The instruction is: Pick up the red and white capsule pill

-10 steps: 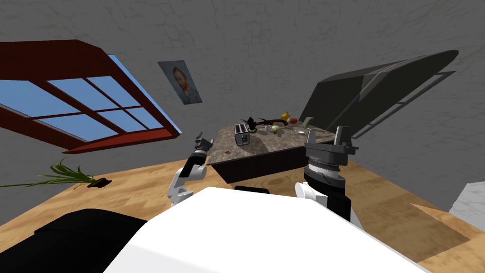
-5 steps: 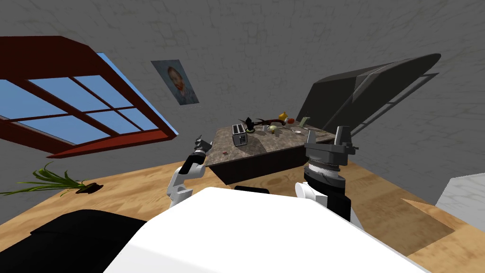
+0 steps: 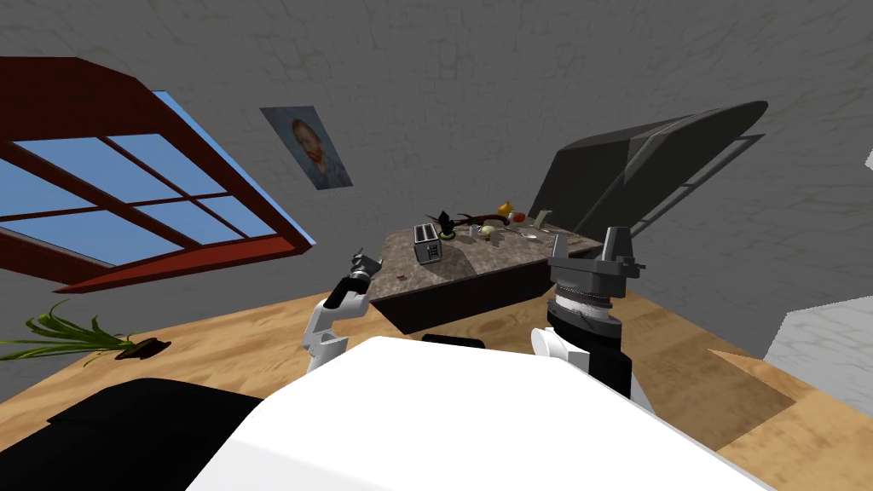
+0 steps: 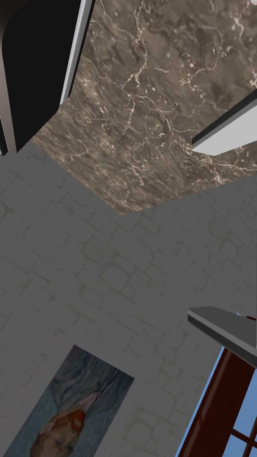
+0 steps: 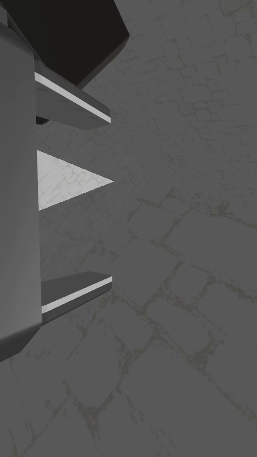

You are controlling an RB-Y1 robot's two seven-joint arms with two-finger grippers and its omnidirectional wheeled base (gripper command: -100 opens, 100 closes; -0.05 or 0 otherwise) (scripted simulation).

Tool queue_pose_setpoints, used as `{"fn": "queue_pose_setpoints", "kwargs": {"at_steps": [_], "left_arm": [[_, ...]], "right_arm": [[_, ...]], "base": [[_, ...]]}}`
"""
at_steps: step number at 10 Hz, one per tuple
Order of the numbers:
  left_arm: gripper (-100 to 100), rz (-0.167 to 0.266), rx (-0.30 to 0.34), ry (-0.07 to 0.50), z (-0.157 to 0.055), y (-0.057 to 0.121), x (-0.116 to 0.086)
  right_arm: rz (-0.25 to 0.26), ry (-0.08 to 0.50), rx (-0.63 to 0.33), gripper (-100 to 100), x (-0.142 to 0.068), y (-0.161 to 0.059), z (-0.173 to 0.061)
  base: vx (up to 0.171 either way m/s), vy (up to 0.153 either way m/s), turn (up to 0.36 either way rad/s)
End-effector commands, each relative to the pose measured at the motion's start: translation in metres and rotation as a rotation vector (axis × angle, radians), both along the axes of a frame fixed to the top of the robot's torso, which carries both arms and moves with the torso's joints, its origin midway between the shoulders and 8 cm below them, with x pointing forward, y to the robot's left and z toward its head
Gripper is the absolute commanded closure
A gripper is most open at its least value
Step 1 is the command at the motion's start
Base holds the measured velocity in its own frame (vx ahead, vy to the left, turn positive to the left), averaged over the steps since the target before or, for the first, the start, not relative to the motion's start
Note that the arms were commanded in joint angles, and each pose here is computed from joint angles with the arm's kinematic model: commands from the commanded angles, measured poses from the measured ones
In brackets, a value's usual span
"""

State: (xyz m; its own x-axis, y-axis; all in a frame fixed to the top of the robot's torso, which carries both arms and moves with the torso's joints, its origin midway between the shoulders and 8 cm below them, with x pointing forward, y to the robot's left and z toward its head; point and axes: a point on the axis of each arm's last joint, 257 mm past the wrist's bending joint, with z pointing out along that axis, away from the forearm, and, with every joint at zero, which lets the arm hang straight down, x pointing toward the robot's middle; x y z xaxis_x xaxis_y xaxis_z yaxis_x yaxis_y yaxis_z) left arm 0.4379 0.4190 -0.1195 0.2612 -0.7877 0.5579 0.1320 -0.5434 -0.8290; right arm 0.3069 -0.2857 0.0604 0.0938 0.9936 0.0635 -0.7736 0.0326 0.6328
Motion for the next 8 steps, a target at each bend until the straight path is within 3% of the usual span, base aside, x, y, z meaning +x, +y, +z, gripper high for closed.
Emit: {"fn": "queue_pose_setpoints", "kwargs": {"at_steps": [1,4,5,6,7,8], "left_arm": [[-100,0.025,-0.064,0.031,-0.013,0.008,-0.001],[-100,0.055,-0.129,0.089,-0.033,0.016,-0.003],[-100,0.077,-0.182,0.108,-0.044,0.022,-0.004],[-100,0.081,-0.187,0.124,-0.048,0.022,-0.006],[-100,0.104,-0.240,0.143,-0.058,0.027,-0.007],[-100,0.108,-0.245,0.158,-0.062,0.027,-0.008]], "right_arm": [[0.000,0.000,0.000,0,0.000,0.000,0.000],[0.000,0.000,0.000,0,0.000,0.000,0.000],[0.000,0.000,0.000,0,0.000,0.000,0.000],[0.000,0.000,0.000,0,0.000,0.000,0.000],[0.000,0.000,0.000,0,0.000,0.000,0.000],[0.000,0.000,0.000,0,0.000,0.000,0.000]], "base": [[0.017,-0.026,-0.047],[0.018,-0.021,-0.043],[0.020,-0.024,-0.059],[0.013,-0.022,-0.021],[0.014,-0.021,-0.055],[0.014,-0.018,-0.031]]}}
